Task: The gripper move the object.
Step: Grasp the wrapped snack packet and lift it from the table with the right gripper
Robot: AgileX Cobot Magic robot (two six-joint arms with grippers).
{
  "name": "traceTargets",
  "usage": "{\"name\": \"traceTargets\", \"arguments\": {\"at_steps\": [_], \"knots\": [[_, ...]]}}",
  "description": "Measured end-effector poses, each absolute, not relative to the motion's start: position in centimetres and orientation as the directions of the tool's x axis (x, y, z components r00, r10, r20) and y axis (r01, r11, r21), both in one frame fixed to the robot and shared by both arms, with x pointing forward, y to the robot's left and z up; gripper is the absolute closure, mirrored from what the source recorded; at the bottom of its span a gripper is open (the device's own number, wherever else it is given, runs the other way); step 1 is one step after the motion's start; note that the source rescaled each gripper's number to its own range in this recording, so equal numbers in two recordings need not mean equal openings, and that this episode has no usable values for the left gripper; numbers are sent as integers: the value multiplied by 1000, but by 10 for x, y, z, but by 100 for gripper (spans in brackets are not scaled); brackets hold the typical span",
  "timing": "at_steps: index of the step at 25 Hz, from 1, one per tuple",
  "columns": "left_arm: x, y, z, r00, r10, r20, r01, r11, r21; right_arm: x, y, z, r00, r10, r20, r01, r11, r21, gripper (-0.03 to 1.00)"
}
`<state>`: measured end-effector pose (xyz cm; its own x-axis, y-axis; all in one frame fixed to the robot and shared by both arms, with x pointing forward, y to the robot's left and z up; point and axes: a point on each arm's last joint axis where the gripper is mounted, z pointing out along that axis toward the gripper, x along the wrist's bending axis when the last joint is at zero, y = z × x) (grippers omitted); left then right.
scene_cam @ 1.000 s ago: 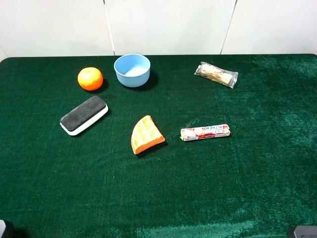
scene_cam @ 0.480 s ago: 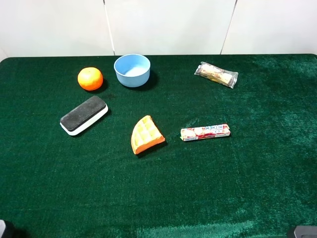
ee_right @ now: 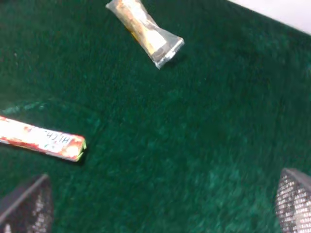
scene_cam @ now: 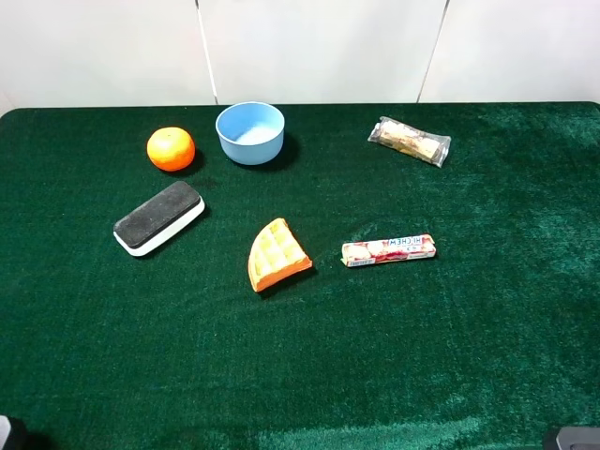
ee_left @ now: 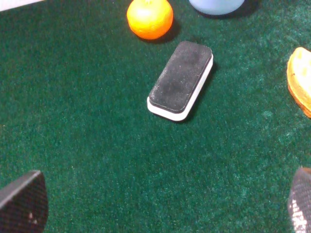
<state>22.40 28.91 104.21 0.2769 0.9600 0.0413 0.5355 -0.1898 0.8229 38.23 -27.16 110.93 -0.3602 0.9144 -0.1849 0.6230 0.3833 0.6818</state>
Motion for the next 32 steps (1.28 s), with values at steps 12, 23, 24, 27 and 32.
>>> {"name": "traceTargets", "arguments": {"at_steps": [12, 23, 24, 27, 32], "knots": [[224, 289, 1042, 277, 960, 41, 536, -190, 823, 499, -224, 1109, -575, 760, -303, 579, 639, 506, -3], [224, 289, 1042, 277, 960, 41, 536, -190, 823, 583, -198, 1074, -643, 706, -298, 581, 703, 410, -3], [224, 289, 1042, 277, 960, 41, 536, -190, 823, 590, -196, 1069, -646, 703, -296, 583, 705, 404, -3], [224, 289, 1042, 277, 960, 41, 536, -190, 823, 609, -190, 1056, -664, 687, -295, 578, 722, 381, -3], [224, 289, 1042, 277, 960, 41, 536, -190, 823, 637, -181, 1032, -708, 638, -302, 548, 767, 335, -3]]}}
